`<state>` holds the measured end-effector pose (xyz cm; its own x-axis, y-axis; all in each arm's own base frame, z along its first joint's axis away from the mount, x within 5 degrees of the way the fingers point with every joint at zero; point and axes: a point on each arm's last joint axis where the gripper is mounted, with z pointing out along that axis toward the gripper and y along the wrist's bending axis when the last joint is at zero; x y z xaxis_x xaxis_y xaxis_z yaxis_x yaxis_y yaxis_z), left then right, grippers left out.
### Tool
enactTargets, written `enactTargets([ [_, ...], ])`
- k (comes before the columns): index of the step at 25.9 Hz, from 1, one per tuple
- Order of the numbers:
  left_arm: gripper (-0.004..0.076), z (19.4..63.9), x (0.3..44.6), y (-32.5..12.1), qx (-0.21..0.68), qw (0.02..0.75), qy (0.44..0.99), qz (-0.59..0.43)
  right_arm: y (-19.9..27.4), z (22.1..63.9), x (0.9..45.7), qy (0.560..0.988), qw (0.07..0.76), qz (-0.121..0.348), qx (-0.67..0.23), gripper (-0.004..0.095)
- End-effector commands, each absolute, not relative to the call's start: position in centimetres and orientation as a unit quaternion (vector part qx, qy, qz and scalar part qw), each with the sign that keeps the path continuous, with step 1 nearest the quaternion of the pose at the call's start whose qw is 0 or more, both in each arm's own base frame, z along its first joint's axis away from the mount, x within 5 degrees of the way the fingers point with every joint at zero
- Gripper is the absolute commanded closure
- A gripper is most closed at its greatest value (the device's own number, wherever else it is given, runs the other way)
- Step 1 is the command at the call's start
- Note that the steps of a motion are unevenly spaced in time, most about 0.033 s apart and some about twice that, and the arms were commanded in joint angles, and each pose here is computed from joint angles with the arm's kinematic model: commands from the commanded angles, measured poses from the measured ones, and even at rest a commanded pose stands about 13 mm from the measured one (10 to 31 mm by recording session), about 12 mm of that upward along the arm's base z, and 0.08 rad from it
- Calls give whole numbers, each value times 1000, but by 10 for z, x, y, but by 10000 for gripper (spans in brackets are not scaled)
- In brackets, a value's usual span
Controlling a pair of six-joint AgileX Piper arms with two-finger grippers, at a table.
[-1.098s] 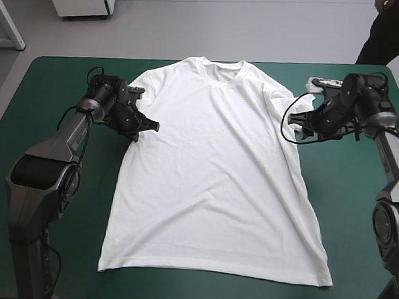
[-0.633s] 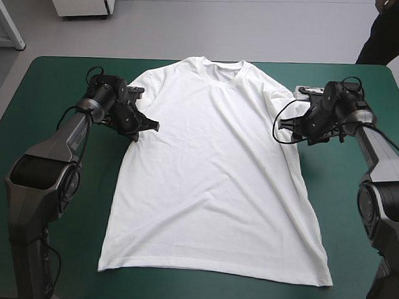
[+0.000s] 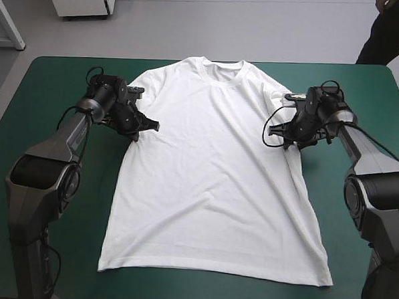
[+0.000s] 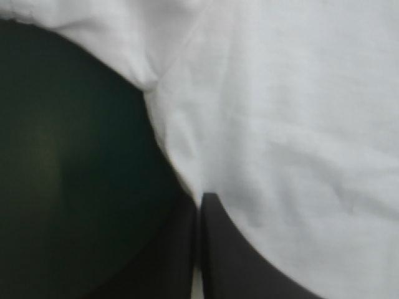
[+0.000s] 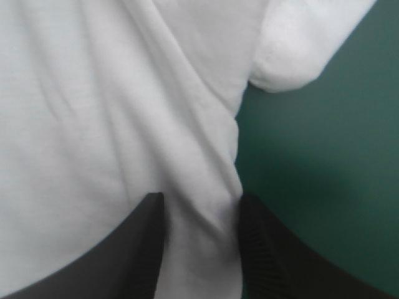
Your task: Fold the cloth
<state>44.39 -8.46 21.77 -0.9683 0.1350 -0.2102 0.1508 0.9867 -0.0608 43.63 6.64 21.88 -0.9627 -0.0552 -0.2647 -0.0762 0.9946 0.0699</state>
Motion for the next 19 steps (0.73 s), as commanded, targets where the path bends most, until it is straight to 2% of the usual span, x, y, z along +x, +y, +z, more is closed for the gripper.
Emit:
enactTargets([
  [1, 746, 237, 445, -85, 70, 145, 986, -44, 65, 232, 435, 988, 144, 41, -33, 707],
  [3, 746, 237, 445, -85, 70, 145, 986, -44, 65, 230, 434, 989, 135, 41, -33, 927],
  [7, 746, 249, 442, -85, 71, 155, 984, -45, 66, 242, 429, 989, 136, 49, -32, 925],
  [19, 746, 378, 405, -78, 96, 314, 943, -54, 57, 384, 406, 948, 314, 39, -41, 925],
])
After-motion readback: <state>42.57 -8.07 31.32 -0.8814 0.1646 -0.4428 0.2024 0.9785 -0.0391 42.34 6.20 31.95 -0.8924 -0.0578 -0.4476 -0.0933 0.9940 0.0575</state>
